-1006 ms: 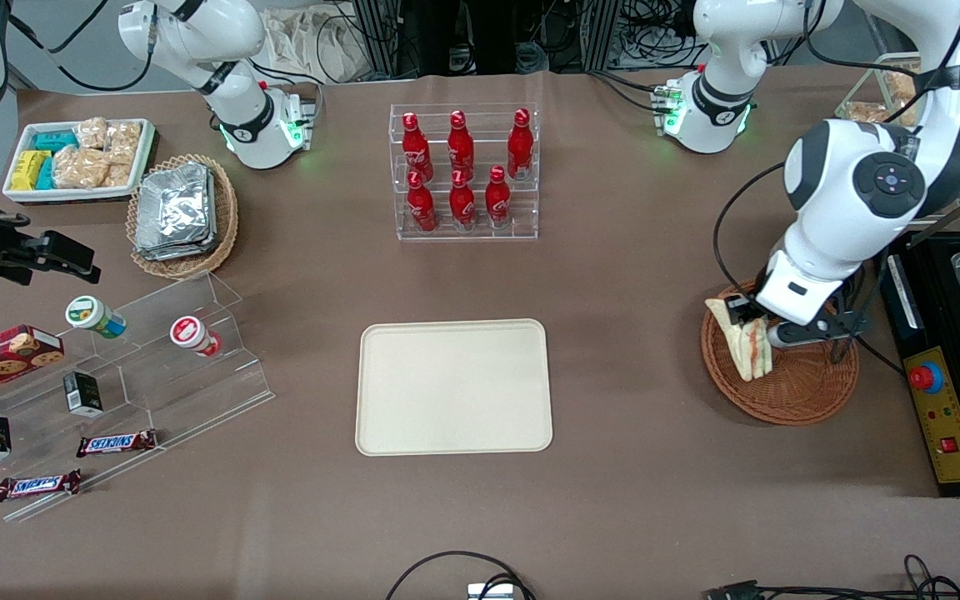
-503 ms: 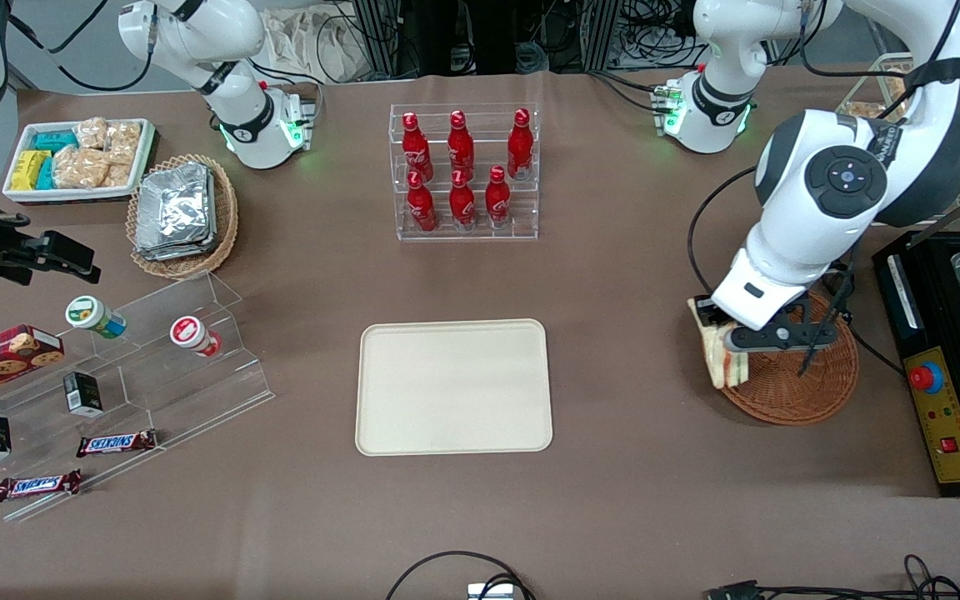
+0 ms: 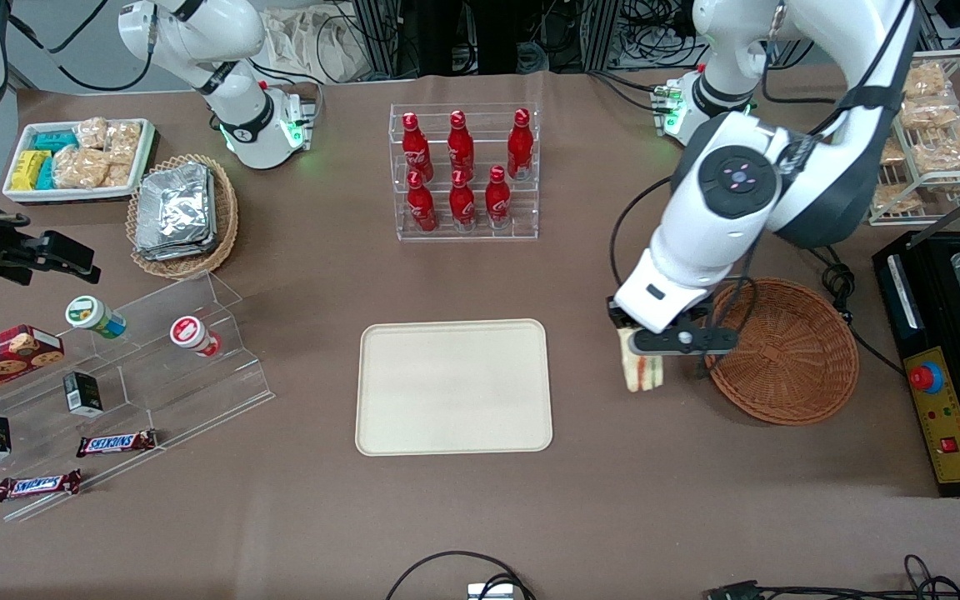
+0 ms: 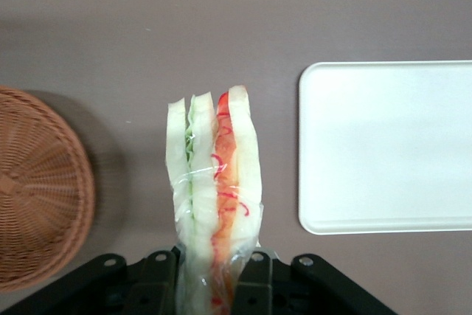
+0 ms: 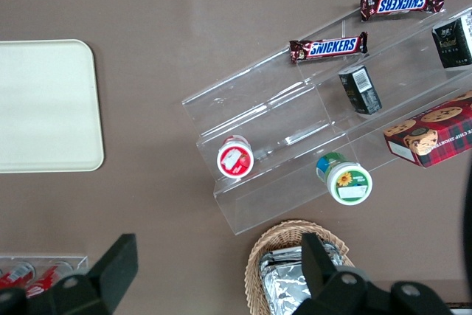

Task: Place sandwich from basket to tray
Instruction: 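Carry the held sandwich over the cream tray, then lower the sandwich onto the tray and open the left gripper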

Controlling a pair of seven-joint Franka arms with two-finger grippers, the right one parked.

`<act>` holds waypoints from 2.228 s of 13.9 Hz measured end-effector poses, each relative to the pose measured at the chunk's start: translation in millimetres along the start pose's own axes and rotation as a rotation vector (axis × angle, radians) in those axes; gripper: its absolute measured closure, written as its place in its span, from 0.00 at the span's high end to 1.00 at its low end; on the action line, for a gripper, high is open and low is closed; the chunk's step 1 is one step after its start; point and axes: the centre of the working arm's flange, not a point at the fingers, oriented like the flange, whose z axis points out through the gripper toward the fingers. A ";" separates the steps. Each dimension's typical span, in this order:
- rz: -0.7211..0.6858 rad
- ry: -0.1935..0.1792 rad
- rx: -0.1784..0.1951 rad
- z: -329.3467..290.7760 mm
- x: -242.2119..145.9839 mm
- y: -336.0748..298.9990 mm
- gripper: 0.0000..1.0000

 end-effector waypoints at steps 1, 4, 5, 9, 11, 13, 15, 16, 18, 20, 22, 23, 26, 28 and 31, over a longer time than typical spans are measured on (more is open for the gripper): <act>0.008 -0.006 -0.007 4.4 1.1 7.1 0.19; 0.020 -0.012 -0.034 11.7 1.3 40.4 0.19; 0.025 -0.008 -0.032 15.7 0.2 53.9 0.19; 0.010 0.029 0.009 66.3 -11.2 110.2 0.19; 0.016 0.028 -0.011 94.6 -15.1 127.8 0.19; 0.021 0.019 -0.024 112.7 -15.1 133.3 0.19; 0.028 0.019 -0.023 122.4 -14.8 135.6 0.19; 0.041 0.023 -0.011 128.2 -15.8 137.3 0.19; 0.066 0.025 -0.004 144.1 -20.4 145.5 0.19; 0.100 0.024 0.002 167.2 -28.3 156.8 0.19; 0.119 0.017 0.005 191.9 -32.8 162.0 0.19; 0.123 0.011 0.007 202.4 -33.5 162.0 0.19; 0.131 0.002 0.013 221.2 -34.6 161.4 0.19; 0.136 0.000 0.010 226.9 -35.7 165.1 0.19; 0.139 -0.002 0.004 233.7 -35.8 171.8 0.20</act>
